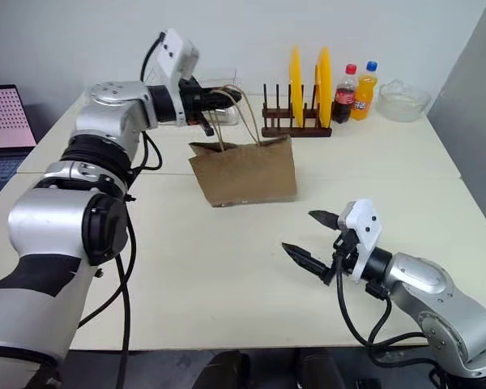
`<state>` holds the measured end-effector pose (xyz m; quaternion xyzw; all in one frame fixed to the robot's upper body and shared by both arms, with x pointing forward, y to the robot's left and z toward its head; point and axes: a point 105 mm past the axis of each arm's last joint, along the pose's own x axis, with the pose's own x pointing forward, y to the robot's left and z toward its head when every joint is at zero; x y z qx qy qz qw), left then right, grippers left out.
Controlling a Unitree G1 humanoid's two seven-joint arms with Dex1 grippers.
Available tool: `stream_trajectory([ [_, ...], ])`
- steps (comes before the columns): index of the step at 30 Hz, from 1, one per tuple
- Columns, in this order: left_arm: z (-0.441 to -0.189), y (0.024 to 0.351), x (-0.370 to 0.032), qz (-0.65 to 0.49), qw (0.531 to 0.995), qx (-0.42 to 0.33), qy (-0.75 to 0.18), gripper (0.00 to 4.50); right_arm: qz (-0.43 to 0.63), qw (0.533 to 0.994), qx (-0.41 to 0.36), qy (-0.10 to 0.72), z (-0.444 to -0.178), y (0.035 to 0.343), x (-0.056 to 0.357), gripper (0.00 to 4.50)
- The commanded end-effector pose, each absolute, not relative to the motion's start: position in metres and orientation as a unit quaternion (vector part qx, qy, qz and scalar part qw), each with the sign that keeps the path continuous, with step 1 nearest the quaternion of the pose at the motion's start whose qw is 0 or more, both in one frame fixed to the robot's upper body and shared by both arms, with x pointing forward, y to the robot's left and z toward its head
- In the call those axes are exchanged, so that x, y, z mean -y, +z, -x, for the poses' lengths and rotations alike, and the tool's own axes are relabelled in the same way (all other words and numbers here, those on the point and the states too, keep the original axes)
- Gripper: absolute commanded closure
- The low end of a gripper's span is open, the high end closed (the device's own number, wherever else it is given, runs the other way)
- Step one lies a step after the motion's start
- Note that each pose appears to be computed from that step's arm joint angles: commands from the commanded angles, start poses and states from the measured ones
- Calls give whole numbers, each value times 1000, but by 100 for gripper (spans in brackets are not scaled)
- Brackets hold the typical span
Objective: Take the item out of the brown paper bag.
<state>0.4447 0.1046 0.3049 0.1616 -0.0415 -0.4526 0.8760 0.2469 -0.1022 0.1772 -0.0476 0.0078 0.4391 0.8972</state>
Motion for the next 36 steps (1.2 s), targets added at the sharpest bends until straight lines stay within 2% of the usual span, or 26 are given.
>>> stream_trajectory([
  [1,-441,337,-94,-193,869,89,-447,447,53,905,20,423,-241,189,103,0],
  [19,-443,307,-89,-224,856,49,-463,447,60,913,34,403,-242,194,101,0],
  [22,-443,302,-91,-236,853,41,-463,389,59,912,36,405,-243,194,101,0],
  [29,-441,300,-99,-261,845,38,-465,167,58,909,39,412,-243,197,98,0],
  [36,-434,294,-121,-271,833,20,-483,167,62,904,35,422,-243,195,94,0],
])
